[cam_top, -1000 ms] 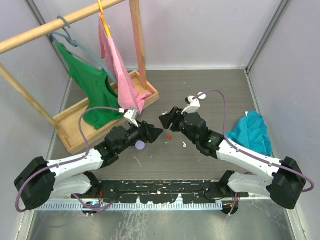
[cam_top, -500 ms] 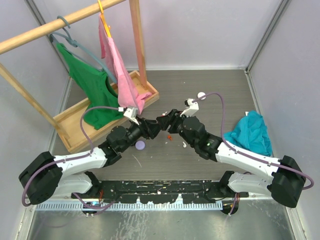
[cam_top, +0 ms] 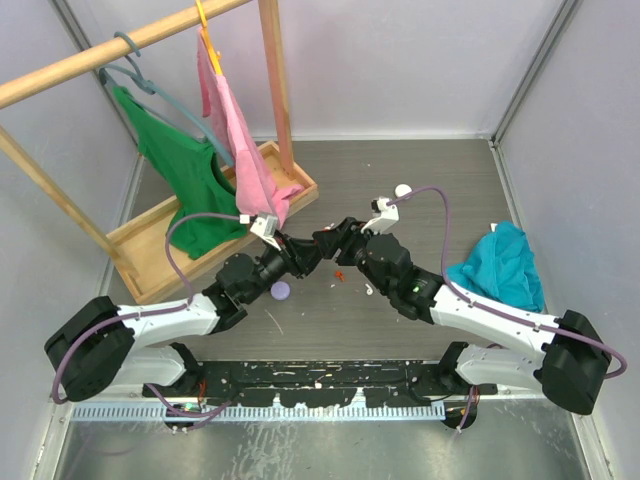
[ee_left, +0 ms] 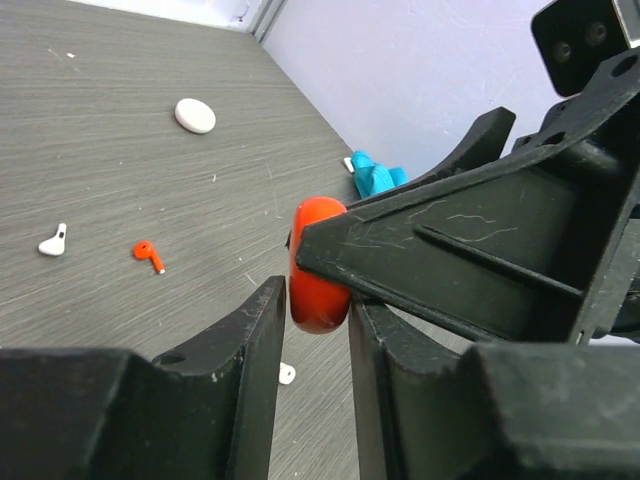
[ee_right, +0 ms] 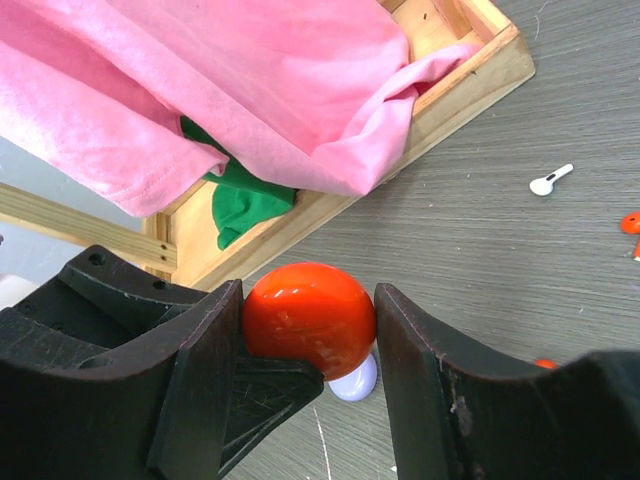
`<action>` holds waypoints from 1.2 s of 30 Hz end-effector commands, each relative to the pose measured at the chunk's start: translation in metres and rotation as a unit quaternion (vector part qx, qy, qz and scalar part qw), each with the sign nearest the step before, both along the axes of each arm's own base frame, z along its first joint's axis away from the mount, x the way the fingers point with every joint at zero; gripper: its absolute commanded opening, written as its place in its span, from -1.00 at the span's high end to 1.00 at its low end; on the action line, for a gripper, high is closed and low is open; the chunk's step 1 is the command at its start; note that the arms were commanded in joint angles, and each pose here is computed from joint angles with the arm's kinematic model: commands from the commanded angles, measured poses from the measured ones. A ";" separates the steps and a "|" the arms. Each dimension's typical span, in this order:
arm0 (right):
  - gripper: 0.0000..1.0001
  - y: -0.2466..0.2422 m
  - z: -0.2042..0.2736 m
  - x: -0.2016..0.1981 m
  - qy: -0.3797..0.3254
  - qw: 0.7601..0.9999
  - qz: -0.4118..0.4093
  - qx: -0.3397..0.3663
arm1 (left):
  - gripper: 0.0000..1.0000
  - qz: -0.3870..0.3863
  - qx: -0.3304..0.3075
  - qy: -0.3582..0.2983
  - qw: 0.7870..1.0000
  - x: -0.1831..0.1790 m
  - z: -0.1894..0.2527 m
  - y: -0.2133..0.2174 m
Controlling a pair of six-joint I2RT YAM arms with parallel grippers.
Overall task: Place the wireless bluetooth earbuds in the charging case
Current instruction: Pick up the charging case at the center of the board.
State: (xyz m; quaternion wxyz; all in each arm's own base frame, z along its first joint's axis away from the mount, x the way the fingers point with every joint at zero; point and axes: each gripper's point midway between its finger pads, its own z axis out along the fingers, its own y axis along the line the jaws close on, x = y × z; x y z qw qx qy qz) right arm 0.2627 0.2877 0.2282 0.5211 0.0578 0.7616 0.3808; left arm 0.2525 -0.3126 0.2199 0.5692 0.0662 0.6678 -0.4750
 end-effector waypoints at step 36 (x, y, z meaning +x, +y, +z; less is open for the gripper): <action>-0.73 0.003 0.052 -0.107 -0.315 0.829 0.415 -0.203 | 0.86 -0.184 0.105 -0.225 0.951 -0.094 0.019 0.041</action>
